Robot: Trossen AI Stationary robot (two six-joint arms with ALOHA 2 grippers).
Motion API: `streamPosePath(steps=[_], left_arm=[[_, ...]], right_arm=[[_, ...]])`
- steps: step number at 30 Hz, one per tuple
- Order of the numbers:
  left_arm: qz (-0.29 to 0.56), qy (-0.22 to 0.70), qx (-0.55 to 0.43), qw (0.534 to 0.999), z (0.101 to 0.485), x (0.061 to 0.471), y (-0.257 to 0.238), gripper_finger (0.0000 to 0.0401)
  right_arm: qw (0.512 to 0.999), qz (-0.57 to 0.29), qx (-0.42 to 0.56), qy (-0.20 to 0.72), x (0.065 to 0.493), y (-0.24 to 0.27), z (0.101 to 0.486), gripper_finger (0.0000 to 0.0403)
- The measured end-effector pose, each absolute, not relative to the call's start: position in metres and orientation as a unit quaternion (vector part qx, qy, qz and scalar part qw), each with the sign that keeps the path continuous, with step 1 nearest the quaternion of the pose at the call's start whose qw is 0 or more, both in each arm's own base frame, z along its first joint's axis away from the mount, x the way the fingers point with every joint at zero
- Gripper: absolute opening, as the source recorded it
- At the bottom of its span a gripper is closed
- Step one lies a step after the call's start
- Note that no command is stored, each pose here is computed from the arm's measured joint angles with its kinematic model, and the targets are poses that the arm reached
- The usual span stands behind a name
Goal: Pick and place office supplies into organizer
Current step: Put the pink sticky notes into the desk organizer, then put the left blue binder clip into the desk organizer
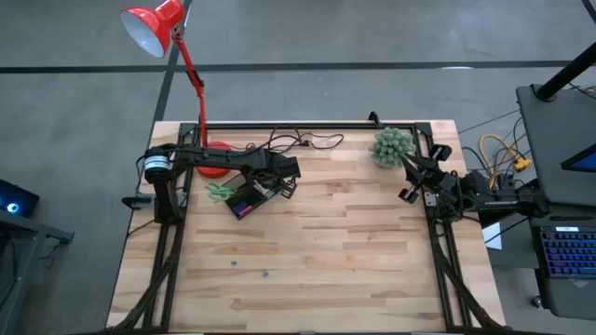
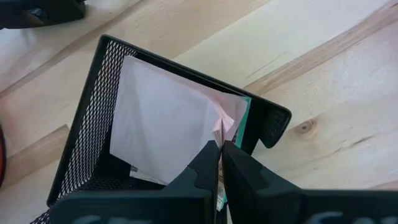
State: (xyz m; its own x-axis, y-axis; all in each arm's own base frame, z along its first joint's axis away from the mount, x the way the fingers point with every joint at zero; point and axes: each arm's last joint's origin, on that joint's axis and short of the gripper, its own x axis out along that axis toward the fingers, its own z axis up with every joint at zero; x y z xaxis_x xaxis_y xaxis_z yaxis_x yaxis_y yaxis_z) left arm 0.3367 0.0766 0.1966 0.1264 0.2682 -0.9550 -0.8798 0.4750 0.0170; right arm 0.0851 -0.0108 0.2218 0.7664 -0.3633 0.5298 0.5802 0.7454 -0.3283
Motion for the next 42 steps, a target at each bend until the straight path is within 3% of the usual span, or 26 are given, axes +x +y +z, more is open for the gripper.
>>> streamPosePath(steps=[13, 28, 33, 42], left_arm=[[0.391, 0.525, -0.323, 0.684, 0.196, 0.337, 0.075, 0.0004], [0.363, 0.537, -0.315, 0.694, 0.198, 0.339, 0.074, 0.0172], [0.33, 0.533, -0.321, 0.71, 0.211, 0.344, 0.074, 0.0192], [0.282, 0.521, -0.352, 0.725, 0.229, 0.351, 0.069, 0.0194]], right_arm=[[0.907, -0.26, -0.245, -0.222, 0.085, -0.011, 0.222, 0.0052], [0.905, -0.262, -0.251, -0.221, 0.085, -0.011, 0.222, 0.0052], [0.905, -0.262, -0.251, -0.22, 0.085, -0.011, 0.222, 0.0052], [0.905, -0.262, -0.251, -0.22, 0.085, -0.011, 0.222, 0.0052]])
